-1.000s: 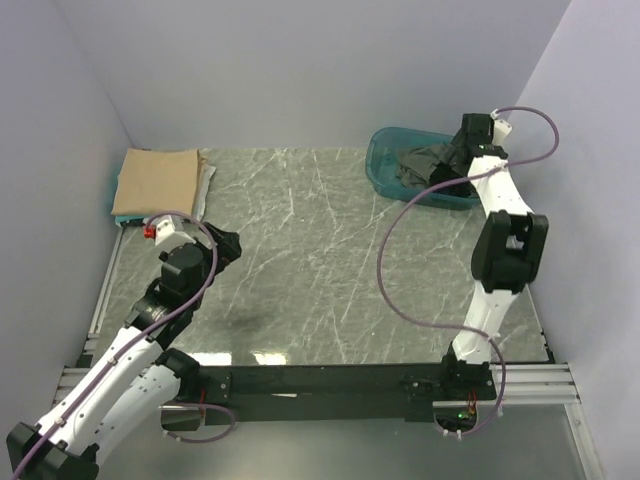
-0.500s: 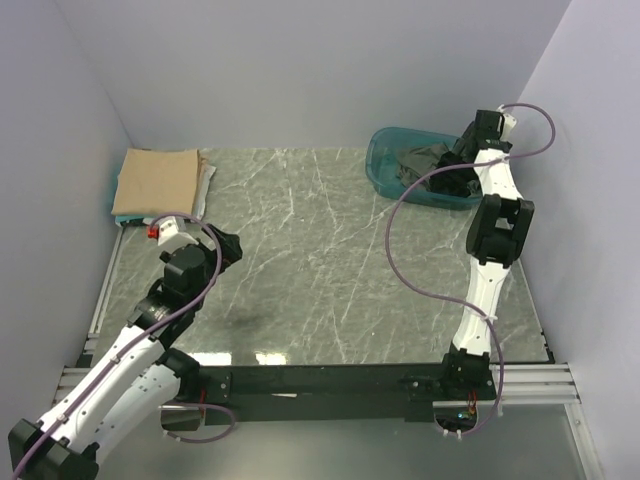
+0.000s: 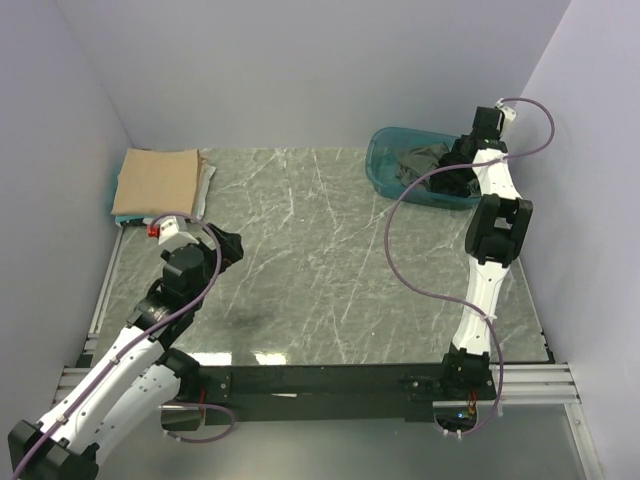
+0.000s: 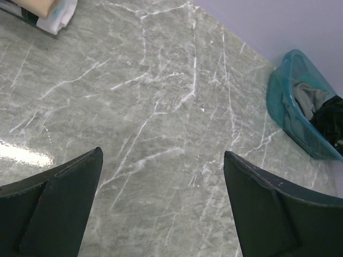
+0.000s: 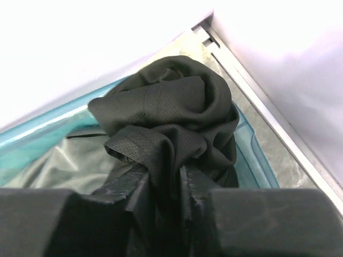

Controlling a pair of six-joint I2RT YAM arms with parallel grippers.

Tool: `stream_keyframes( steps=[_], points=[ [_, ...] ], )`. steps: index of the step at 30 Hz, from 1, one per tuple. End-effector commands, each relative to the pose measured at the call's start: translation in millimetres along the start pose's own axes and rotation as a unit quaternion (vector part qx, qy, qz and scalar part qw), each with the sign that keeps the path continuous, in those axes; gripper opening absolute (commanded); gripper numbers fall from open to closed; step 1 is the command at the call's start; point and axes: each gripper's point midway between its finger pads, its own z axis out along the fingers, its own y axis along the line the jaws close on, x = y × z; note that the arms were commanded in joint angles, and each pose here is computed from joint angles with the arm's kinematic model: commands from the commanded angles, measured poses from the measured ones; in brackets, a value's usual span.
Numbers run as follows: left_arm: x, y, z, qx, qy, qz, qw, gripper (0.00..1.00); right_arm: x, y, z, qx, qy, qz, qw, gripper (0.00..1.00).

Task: Fold and stack the t-shirts
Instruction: Grab the tshirt from the pile, then move the tshirt to the center of the board

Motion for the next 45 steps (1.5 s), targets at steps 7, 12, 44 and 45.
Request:
stream_keyframes(
  steps=[7,12,44,45],
  points=[
    [-21.5,-24.1,-13.2,0.055,-0.025,-0.026,0.998,0.99,-101.2,44.6,-105.0,-0.104,-0.105,0.039,0.988,0.11],
    [-22.6,-24.1,-14.4,0.052,-0.023,-0.031,0.998,1.00,-126.0,70.5,-172.6,-0.158,-0.152,0.040,0.975,0.10],
    [-30.7,-25.2,-47.4,0.059,-0.002,-0.121,0.991,1.00,-176.0,178.2,-644.5,-0.589,-0.250,0.015,0.768,0.08],
    [-31.9,-25.7,-48.6,0.059,-0.002,-0.124,0.991,1.00,-166.9,182.5,-646.6,-0.600,-0.239,0.013,0.763,0.08]
  ],
)
